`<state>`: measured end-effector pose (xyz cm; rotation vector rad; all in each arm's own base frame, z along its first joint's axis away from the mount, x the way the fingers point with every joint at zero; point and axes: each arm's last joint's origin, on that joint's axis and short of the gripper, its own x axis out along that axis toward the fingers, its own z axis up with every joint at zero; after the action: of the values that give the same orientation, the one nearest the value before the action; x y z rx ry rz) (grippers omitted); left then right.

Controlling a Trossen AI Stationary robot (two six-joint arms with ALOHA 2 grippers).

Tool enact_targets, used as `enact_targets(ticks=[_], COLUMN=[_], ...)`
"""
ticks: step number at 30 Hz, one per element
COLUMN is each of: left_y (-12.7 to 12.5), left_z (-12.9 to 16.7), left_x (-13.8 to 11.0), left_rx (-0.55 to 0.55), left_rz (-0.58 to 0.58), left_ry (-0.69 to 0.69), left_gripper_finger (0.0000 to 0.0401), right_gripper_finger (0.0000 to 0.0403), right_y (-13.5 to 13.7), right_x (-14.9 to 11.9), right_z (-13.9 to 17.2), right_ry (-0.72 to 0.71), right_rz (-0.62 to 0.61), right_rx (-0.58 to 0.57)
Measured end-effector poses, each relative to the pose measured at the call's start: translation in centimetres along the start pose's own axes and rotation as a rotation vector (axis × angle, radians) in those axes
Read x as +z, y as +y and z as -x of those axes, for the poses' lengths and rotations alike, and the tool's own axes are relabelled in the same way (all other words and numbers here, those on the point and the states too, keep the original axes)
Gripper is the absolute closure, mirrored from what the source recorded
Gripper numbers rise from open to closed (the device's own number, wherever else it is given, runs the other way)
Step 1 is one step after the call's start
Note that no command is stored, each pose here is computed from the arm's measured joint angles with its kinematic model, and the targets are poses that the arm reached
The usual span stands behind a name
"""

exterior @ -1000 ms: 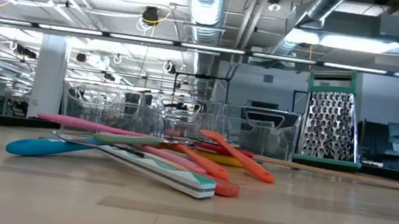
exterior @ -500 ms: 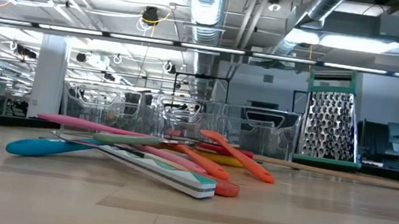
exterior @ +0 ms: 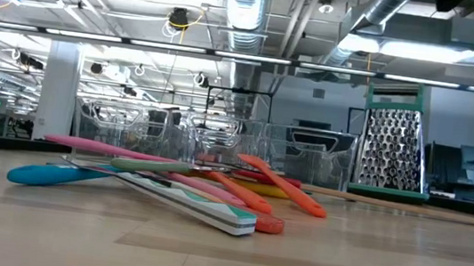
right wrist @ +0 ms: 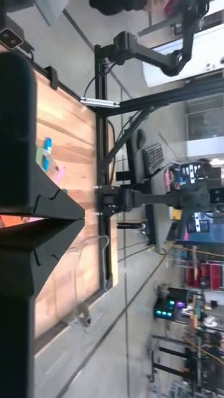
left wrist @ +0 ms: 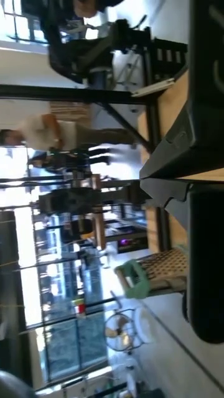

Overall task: Pick & Place Kitchen Items
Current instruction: Put the right orange spatula into the left transparent bin

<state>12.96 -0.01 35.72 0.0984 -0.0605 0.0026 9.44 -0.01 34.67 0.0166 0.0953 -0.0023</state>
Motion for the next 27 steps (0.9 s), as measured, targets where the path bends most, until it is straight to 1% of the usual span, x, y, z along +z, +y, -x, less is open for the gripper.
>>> enact_targets(ticks=[3, 9, 13, 18, 21, 27], left_y=[0.0, 0.0, -0.2, -0.7, -1.1, -1.8], left_z=[-0.6, -0.3, -0.2, -0.1, 0.2, 0.9], left_x=[-0.3, -0.2, -0.8, -2.9, -4.4, -7.0], left_rx=[-0.002, -0.003, -0.013, -0.053, -0.074, -0.116], left_rz=[-0.022, -0.028, -0.029, -0.03, -0.03, -0.023], left_ry=[0.021, 0.02, 0.052, 0.09, 0.106, 0.122], left_gripper_finger=[0.0398, 0.0398, 0.0398, 0.0398, 0.0398, 0.0398], right_gripper_finger=[0.0401, 0.0399, 0.0401, 0.0399, 0.0401, 0.0401], right_y=[0.0, 0.0, 0.0, 0.1, 0.3, 1.0], right_x=[-0.1, -0.2, -1.3, -2.4, -2.8, -3.3], right_z=[-1.1, -2.6, -3.5, -4.8, -5.3, -5.4], right_ry=[0.026, 0.055, 0.11, 0.148, 0.133, 0.143], right_rz=[0.0, -0.001, -0.001, -0.002, -0.001, -0.068], right_rx=[-0.001, -0.001, -0.002, 0.005, 0.023, 0.061])
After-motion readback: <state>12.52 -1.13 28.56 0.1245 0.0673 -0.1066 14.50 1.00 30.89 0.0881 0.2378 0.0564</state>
